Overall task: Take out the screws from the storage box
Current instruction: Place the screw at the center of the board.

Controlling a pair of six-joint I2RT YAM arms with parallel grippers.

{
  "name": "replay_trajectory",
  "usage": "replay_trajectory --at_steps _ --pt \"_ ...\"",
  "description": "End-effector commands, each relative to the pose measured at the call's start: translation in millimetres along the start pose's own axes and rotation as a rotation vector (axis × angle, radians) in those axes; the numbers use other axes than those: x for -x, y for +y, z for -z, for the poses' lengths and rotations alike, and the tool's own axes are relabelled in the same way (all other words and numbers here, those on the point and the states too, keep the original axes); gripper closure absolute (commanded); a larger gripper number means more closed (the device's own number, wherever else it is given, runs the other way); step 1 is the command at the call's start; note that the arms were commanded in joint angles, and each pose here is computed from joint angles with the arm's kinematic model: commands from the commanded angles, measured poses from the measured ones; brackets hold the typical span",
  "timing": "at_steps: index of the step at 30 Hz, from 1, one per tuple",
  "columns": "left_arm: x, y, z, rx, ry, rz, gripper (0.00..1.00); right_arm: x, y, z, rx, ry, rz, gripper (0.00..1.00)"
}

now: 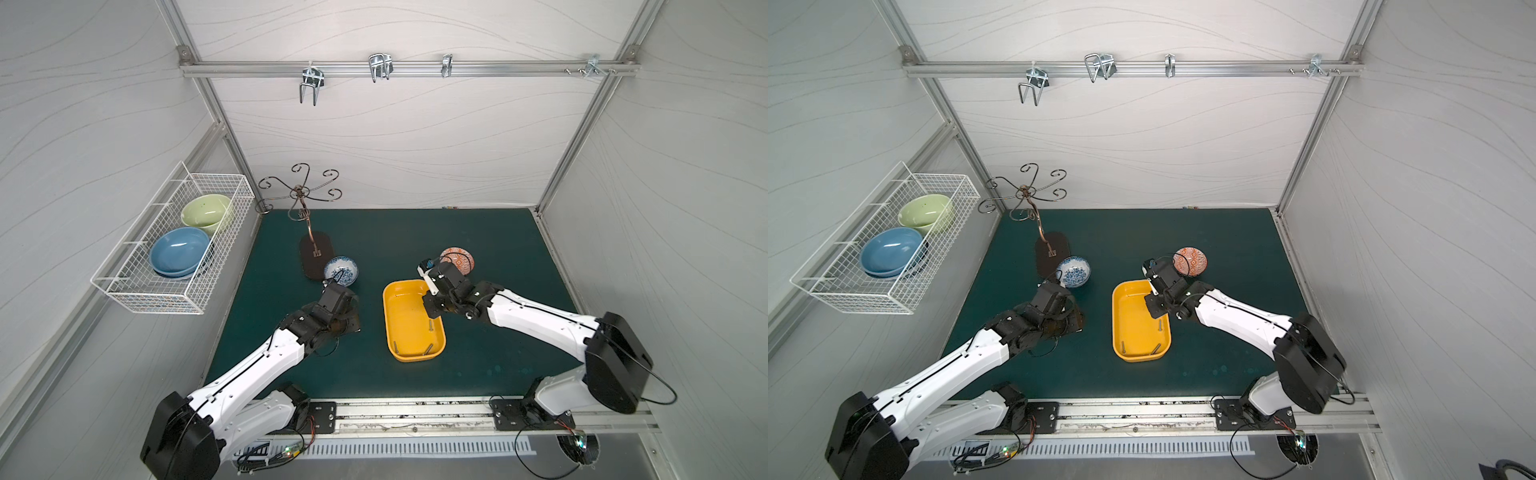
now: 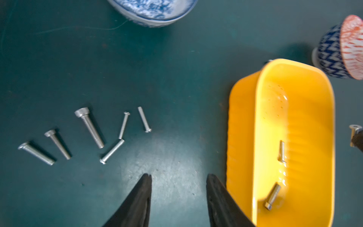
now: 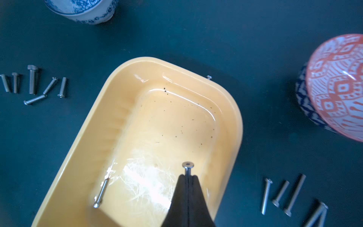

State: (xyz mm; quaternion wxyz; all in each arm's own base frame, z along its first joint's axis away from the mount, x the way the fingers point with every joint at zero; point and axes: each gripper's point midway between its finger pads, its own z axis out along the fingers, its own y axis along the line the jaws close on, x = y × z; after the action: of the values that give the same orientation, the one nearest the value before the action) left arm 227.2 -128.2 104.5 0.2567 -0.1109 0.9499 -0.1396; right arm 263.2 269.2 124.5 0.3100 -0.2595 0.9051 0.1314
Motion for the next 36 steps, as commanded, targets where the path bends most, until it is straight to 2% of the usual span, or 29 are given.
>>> replay_trajectory --at_steps 1,9,21,36 --pt "16.2 -20.4 21.7 -0.039 -0.074 -0.031 0.51 -8.9 -27.2 10.4 -0.07 -0.028 -0.103 1.0" --pt "10.1 -53.9 38.3 -0.044 -0.069 -0.147 0.53 -41.0 -70.4 15.5 -0.151 -0.012 -0.265 1.0" --pt "2.5 -96.2 44.2 -0.064 -0.039 -0.272 0.54 -73.2 -125.7 19.1 -0.302 -0.018 -0.483 1.0" --pt "-4.9 -125.9 21.5 -0.033 0.017 -0.331 0.57 -93.3 -141.0 -18.8 -0.313 0.098 -0.567 1.0"
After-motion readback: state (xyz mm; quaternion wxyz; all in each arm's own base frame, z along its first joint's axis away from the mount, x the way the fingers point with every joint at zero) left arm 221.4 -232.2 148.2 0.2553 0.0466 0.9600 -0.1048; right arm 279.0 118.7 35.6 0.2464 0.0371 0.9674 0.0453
